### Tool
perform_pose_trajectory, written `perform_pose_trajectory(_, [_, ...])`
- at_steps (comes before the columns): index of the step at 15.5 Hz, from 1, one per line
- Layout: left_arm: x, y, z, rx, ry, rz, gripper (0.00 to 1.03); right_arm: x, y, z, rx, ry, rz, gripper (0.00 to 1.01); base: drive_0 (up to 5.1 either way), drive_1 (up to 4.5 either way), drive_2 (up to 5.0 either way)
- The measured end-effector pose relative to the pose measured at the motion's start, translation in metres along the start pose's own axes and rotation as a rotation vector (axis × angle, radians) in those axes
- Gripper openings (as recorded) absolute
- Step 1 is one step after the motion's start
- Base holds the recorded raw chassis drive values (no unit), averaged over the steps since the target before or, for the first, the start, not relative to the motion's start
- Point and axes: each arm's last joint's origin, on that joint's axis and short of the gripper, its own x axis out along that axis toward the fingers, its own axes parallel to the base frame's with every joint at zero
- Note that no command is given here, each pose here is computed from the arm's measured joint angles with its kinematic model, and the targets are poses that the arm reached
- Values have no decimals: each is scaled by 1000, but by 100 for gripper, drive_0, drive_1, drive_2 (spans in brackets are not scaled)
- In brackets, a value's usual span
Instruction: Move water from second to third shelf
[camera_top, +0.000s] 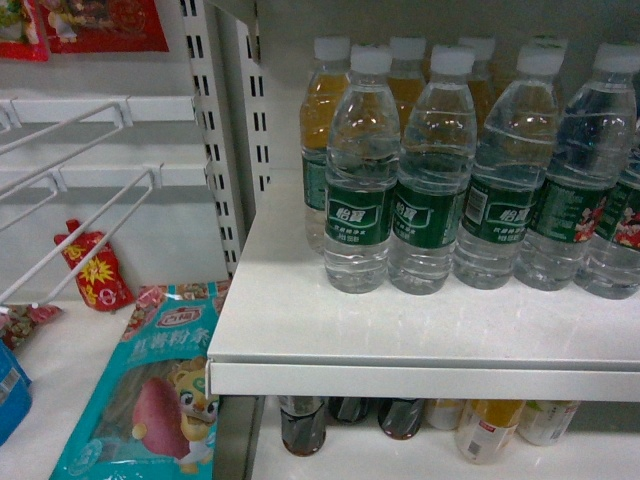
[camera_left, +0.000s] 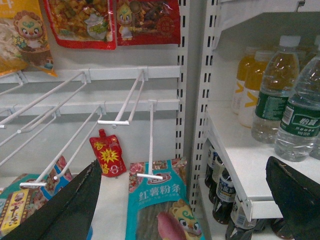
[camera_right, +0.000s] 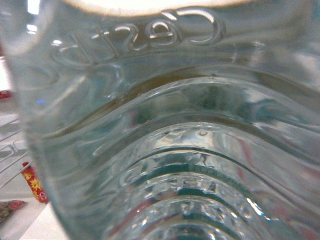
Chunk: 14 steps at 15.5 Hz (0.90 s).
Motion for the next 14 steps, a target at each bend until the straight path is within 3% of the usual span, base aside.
perform_pose_trajectory(2, [0,0,0,0,0,0,98,10,5,-13,-24,4,62,41,0,0,0])
perform_pose_trajectory(5, [0,0,0,0,0,0,98,28,10,-34,-48,18,111,41,0,0,0])
perform_pose_trajectory(8, [0,0,0,0,0,0,98,52,12,-60,-51,165,115,41,0,0,0])
perform_pose_trajectory(14, [0,0,0,0,0,0,98,100,16,-73,-63,232,94,41,0,0,0])
